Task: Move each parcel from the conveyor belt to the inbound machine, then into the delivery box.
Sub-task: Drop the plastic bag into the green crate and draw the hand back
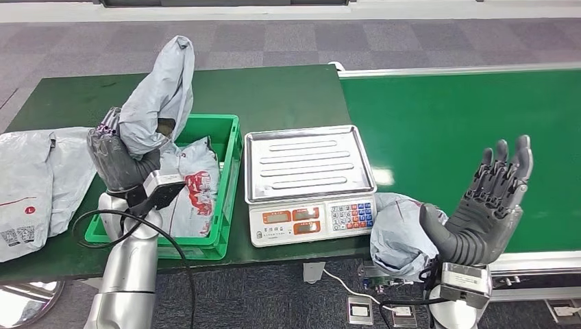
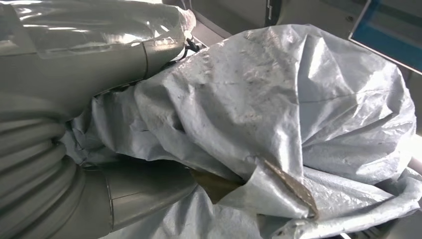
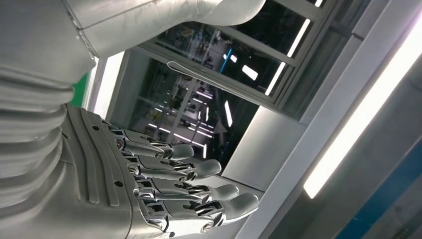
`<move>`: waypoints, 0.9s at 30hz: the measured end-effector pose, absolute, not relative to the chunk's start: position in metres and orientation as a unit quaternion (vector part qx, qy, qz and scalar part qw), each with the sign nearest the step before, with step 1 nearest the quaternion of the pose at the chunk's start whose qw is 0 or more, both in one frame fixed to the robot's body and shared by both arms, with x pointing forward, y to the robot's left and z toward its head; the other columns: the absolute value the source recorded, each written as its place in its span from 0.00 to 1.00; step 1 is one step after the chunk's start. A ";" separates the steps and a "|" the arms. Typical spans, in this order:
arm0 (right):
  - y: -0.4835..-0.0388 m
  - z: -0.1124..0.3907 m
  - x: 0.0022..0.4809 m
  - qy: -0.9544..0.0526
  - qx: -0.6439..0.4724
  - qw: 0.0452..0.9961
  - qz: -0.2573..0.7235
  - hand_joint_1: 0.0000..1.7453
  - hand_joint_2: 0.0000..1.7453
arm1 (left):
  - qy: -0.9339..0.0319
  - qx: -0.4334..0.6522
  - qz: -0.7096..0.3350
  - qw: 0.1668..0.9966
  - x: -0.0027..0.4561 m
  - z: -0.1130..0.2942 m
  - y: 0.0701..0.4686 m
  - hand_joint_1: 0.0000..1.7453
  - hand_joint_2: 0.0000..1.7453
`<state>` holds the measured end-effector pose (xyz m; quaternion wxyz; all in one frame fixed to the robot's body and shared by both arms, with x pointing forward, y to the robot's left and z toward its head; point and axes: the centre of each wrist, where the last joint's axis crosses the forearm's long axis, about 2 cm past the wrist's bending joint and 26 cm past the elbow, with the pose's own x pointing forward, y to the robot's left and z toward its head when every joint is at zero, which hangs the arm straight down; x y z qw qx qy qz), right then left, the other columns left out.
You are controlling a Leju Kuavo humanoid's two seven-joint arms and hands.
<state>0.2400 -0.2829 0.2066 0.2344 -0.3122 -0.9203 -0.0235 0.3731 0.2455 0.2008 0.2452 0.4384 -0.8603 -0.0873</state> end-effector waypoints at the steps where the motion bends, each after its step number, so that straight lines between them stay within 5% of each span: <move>1: -0.283 0.207 0.240 -0.920 -0.312 0.234 -0.023 0.00 1.00 | -0.859 0.441 -0.086 0.246 0.373 0.200 0.247 1.00 1.00; 9: -0.283 0.206 0.240 -0.920 -0.313 0.235 -0.023 0.00 1.00 | -0.852 0.448 -0.085 0.257 0.371 0.198 0.254 1.00 1.00; 15: -0.285 0.201 0.232 -0.921 -0.312 0.235 -0.011 0.00 1.00 | -0.748 0.395 -0.143 0.514 0.384 0.150 0.276 1.00 1.00; 27: -0.291 0.197 0.230 -0.922 -0.304 0.238 0.000 0.00 1.00 | -0.643 0.415 -0.214 0.607 0.377 0.108 0.313 1.00 1.00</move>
